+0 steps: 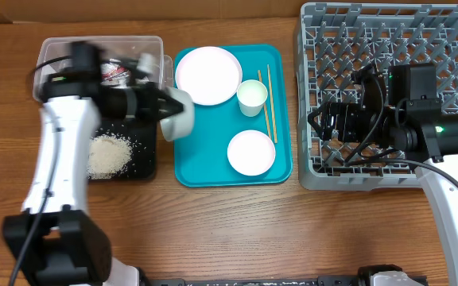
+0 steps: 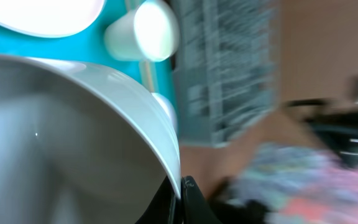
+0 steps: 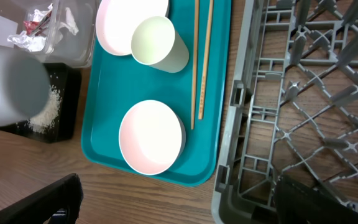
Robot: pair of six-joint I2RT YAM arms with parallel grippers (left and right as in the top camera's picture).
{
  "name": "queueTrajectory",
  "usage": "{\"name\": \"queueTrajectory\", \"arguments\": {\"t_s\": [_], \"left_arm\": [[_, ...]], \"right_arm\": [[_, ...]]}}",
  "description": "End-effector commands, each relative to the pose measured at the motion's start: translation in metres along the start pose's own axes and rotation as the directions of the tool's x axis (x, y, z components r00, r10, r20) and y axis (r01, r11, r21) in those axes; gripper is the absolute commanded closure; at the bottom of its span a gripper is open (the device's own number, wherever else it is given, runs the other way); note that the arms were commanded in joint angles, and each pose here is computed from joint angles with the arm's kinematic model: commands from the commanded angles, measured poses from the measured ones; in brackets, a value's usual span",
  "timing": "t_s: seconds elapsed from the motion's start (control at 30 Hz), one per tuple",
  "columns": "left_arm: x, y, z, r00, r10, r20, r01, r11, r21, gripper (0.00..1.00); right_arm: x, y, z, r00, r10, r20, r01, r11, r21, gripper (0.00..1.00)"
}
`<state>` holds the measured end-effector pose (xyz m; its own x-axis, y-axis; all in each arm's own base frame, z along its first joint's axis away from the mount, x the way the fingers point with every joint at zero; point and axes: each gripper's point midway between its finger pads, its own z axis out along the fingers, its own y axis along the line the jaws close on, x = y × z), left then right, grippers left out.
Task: Sort waste into correct bins and load items into the dishwasher
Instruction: 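Return the empty bowl to the teal tray with the left gripper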
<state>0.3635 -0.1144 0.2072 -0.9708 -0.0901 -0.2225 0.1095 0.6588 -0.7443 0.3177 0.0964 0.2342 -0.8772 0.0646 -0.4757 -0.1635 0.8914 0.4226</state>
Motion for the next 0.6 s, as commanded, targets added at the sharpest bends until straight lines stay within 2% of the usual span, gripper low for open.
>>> {"name": "queueTrajectory", "arguments": {"t_s": [0.0, 0.1, 0.23, 0.33, 0.57], "left_arm": [[0.002, 0.043, 0.026, 1.000, -0.002, -0.004, 0.000, 0.899, -0.437, 0.96], [0.003, 0.037, 0.057, 0.994, 0.100, -0.048, -0.110, 0.834, -0.541, 0.96], [0.012, 0.031, 0.096, 0.975, 0.186, -0.120, -0.221, 0.772, -0.596, 0.96], [0.024, 0.038, 0.115, 0.973, 0.169, -0.160, -0.232, 0.727, -0.646, 0.95], [0.044, 0.059, 0.140, 0.969, 0.089, -0.230, -0.224, 0.709, -0.668, 0.96]], "right_arm": [[-0.007, 0.004, -0.004, 1.000, -0.011, 0.022, 0.011, 1.000, -0.004, 0.00], [-0.007, 0.004, -0.004, 1.000, -0.011, 0.023, 0.011, 1.000, -0.004, 0.00], [-0.007, 0.004, -0.004, 1.000, -0.011, 0.022, 0.011, 1.000, -0.004, 0.00], [-0.007, 0.004, -0.003, 1.000, -0.009, 0.018, 0.009, 1.000, -0.003, 0.00], [-0.005, 0.003, -0.003, 1.000, -0.006, 0.011, 0.006, 1.000, -0.002, 0.00]]}}
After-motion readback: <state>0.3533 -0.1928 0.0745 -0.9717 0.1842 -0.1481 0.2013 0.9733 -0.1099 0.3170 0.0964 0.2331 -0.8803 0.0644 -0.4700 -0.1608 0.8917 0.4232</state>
